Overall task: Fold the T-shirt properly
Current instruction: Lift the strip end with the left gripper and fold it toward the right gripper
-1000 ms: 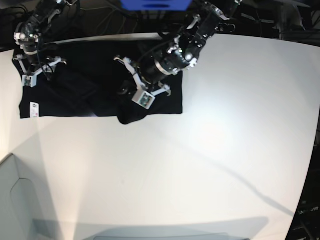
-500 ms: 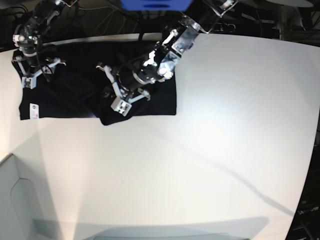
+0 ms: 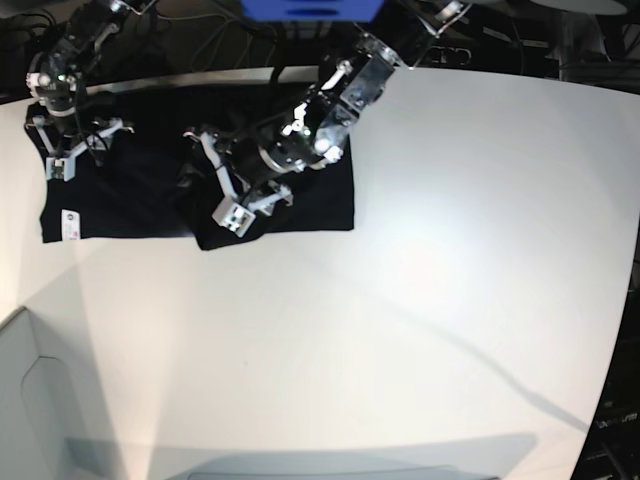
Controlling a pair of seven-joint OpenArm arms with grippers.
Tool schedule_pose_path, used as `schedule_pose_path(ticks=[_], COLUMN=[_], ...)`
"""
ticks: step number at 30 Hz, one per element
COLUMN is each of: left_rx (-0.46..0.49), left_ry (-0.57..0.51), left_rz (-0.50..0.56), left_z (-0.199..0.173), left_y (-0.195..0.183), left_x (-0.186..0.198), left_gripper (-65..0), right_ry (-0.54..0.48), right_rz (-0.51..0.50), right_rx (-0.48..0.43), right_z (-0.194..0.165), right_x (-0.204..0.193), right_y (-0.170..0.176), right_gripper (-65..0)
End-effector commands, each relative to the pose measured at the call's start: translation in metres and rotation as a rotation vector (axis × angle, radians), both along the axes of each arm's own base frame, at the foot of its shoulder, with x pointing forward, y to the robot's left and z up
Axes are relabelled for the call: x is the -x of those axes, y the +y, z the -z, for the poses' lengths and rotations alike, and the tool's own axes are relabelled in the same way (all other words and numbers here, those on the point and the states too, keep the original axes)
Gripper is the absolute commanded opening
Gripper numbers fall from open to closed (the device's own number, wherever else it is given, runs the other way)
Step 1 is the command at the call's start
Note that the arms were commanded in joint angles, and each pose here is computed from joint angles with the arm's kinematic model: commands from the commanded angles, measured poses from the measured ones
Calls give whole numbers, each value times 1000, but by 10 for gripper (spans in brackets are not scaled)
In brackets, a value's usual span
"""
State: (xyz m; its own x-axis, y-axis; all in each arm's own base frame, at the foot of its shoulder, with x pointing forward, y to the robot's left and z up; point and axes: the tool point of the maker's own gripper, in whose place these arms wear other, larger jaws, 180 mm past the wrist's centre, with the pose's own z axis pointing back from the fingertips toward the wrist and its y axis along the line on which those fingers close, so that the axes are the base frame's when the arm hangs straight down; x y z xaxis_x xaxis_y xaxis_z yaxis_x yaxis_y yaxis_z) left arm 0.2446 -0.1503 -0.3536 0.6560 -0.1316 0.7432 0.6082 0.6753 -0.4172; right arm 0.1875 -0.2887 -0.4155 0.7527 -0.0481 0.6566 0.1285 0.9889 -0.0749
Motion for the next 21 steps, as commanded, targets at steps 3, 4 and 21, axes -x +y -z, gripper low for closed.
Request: schedule_pose_path(ticks=[3, 4, 21], left_rx=[58, 47, -114], left_ry=[-128, -145, -63], left_rz=[-13, -12, 235], left_z=[-42, -44, 23], left_y=[10, 18, -6], left_x=[-14, -14, 41], left_gripper=[-308, -337, -529], right_ry=[-23, -23, -41], right_rz=[-18, -19, -34], right_rx=[8, 7, 0], right_z=[-6, -6, -9], right_x=[-5, -5, -15], right_y=[-1, 0, 6], right_gripper=[-310, -310, -310])
